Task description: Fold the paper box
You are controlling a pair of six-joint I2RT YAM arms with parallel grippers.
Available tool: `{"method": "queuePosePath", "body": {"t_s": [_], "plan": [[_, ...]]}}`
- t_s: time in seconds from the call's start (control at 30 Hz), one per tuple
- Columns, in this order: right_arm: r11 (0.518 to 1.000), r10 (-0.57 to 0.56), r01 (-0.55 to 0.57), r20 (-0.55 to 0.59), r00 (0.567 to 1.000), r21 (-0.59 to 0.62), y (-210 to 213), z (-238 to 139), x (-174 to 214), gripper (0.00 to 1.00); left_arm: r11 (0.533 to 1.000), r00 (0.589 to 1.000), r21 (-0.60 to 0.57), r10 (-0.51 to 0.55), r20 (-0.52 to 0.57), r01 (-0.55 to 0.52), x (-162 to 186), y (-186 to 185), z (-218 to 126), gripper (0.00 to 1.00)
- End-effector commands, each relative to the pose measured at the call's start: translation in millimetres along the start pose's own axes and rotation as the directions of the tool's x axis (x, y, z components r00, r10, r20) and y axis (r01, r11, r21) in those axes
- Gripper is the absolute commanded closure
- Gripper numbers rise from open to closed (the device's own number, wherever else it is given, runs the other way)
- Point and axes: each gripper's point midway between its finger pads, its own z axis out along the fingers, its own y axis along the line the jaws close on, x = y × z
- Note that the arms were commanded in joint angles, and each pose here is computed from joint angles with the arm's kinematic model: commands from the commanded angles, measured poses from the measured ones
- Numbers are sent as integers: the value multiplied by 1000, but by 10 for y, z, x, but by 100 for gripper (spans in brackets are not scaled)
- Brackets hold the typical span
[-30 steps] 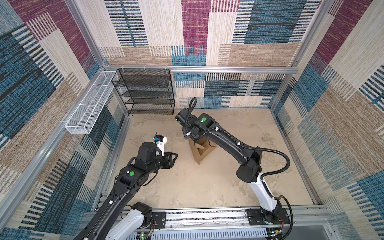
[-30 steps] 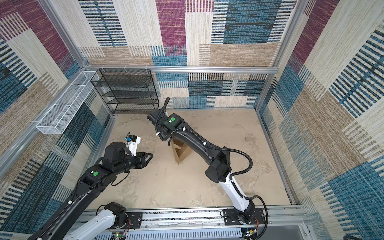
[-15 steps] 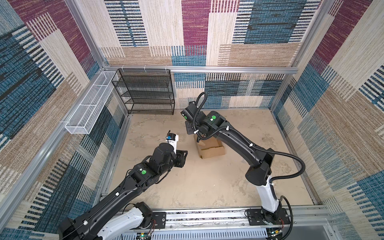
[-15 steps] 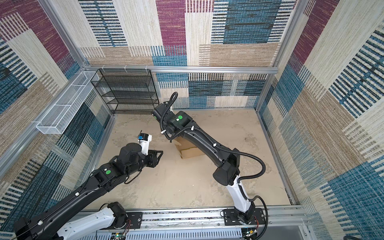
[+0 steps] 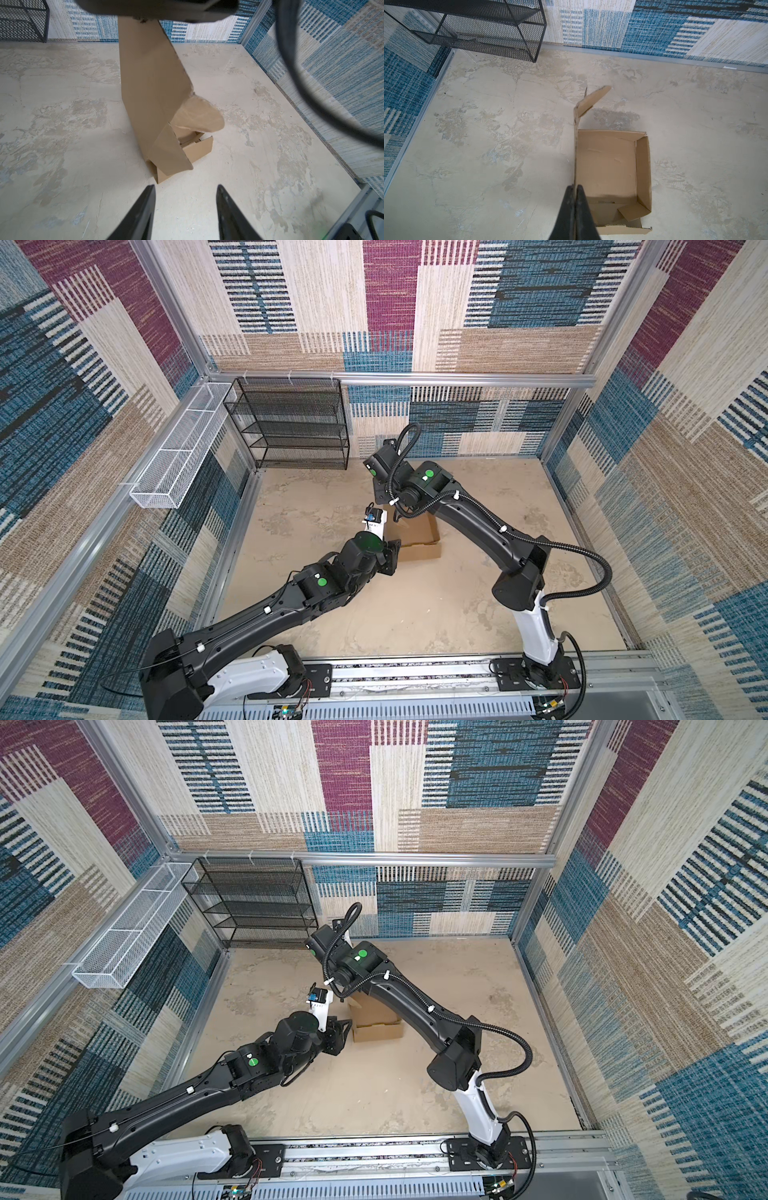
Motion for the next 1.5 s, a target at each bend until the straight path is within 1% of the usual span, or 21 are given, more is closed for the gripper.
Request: {"method": "queuePosePath", "body": {"t_s": [0.0, 0.2, 0.23, 0.47, 0.53, 0.87, 0.97, 1.1, 1.23, 1.27, 1.37, 1.47], "plan": [[1000, 29, -28, 38, 999, -14, 44, 2, -91, 99, 999, 998, 3, -32, 49, 32, -146, -77, 68, 50], [999, 30, -28, 44, 999, -35, 71, -25, -114, 99, 999, 999, -44, -26, 37, 28, -106, -62, 235, 50], [999, 28, -26, 43, 999, -35, 71, -21, -109, 99, 998, 999, -53, -26, 34, 28, -98, -53, 259, 52], [999, 25, -23, 38, 999, -41, 86, 1, -87, 99, 996, 1000, -91, -8, 9, 9, 9, -6, 378, 67], [999, 25, -24, 38, 999, -48, 98, -1, -89, 99, 996, 1000, -94, -8, 6, 9, 24, -2, 393, 70], [998, 24, -22, 33, 999, -52, 104, 6, -71, 97, 993, 1000, -119, 9, -11, -10, 79, 45, 425, 94], [998, 25, -23, 32, 999, -56, 112, 9, -68, 96, 992, 1000, -122, 12, -14, -13, 83, 51, 432, 98], [998, 26, -25, 32, 999, -57, 114, 11, -66, 96, 993, 1000, -119, 13, -16, -15, 80, 38, 436, 98], [998, 29, -27, 33, 999, -59, 119, 14, -67, 96, 995, 1000, -95, -1, -19, -1, 92, -4, 448, 96], [998, 31, -29, 34, 999, -60, 121, 12, -73, 96, 996, 1000, -93, -6, -22, 4, 108, -4, 455, 93], [998, 33, -31, 36, 999, -63, 131, 16, -79, 96, 997, 999, -70, -21, -26, 20, 158, -33, 481, 81], [997, 35, -33, 37, 999, -64, 132, 16, -82, 96, 998, 999, -38, -46, -18, 46, 197, -63, 487, 72]]}}
